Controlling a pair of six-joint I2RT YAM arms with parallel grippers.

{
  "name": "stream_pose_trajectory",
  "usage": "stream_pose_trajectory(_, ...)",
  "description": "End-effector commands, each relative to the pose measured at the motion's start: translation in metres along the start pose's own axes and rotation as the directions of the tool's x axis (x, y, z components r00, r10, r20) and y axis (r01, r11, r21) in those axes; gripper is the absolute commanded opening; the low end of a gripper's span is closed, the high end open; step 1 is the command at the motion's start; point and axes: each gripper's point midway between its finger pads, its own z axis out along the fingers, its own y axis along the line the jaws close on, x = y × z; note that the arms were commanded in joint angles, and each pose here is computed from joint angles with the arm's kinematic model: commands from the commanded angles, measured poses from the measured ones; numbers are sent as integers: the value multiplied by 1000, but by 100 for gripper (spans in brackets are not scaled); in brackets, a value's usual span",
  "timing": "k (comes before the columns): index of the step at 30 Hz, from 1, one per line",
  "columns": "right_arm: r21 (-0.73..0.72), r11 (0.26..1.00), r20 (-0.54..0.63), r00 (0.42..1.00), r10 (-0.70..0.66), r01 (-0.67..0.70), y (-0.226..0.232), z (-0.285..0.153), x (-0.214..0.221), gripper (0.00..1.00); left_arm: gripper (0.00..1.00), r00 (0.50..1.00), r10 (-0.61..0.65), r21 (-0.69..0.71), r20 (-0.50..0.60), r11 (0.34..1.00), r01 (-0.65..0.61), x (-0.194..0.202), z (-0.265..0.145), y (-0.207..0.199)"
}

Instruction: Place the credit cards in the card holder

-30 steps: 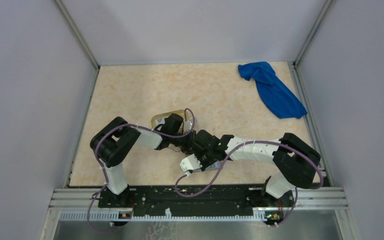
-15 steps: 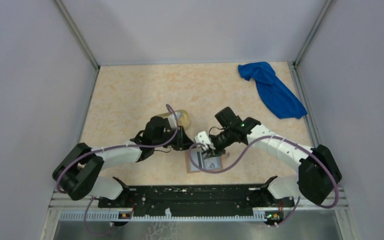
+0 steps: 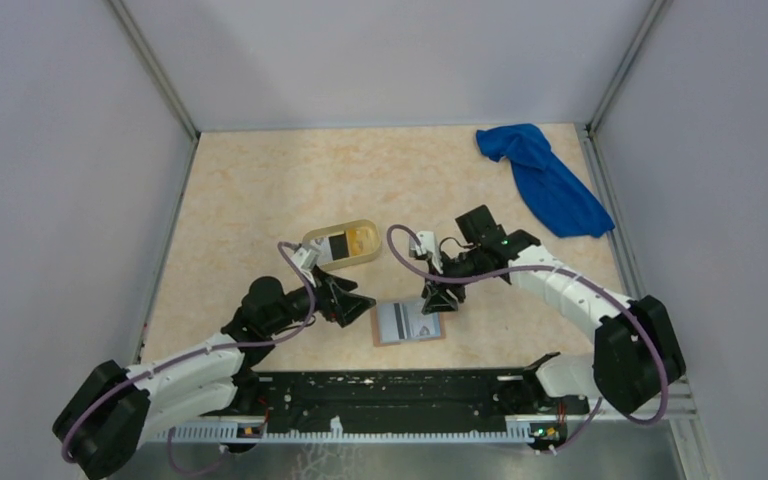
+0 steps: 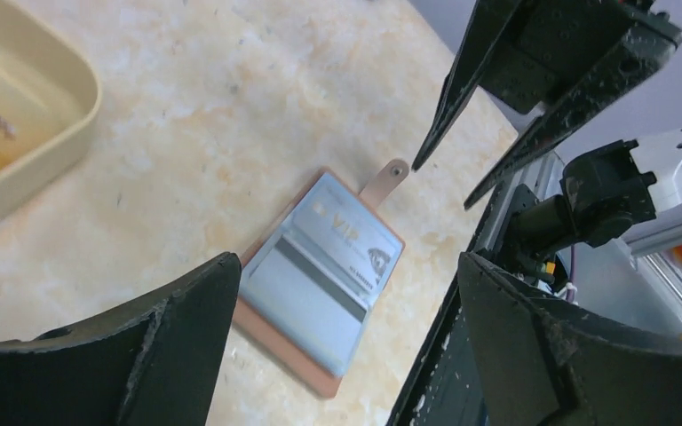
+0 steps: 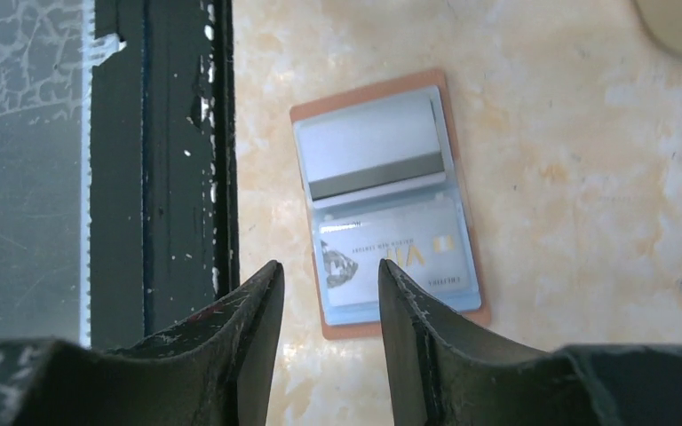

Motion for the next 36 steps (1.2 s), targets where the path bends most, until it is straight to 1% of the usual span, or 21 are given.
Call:
stream_pose_trajectory(1,42,988,-17,988,151,-150,-14,-2,13,44,99,993,-62,-33,98,997,65,-5,-5,8)
stream_pose_trajectory(4,27,979,-48,978,205,-204,-16,2,22,44,99,992,-114,-93,62,988,120,8,-3,22)
stream_pose_trajectory(7,24,966,-71,963,259,-258,-17,7,31,43,97,988,-155,-144,-1,978,154,21,1,31)
stream_pose_trajectory(10,31,948,-101,943,318,-317,-21,12,40,43,90,975,-212,-197,-70,961,195,35,3,37)
stream_pose_trajectory(13,43,922,-136,912,387,-385,-25,18,50,43,78,959,-253,-247,-131,945,216,46,3,42)
stream_pose_trajectory(18,91,872,-187,852,489,-481,-36,24,69,42,57,928,-331,-320,-173,909,265,64,0,51)
stream_pose_trajectory(20,105,857,-187,836,516,-505,-39,24,71,41,49,919,-348,-330,-188,903,274,68,0,52)
stream_pose_trajectory(21,112,852,-186,832,523,-511,-41,24,72,41,48,914,-354,-336,-195,900,277,70,0,52)
stream_pose_trajectory(26,134,841,-183,821,541,-524,-45,24,75,42,45,896,-368,-334,-249,901,277,77,3,49)
stream_pose_trajectory(36,93,812,-176,793,583,-576,-44,27,73,44,44,862,-372,-297,-344,914,276,94,10,42)
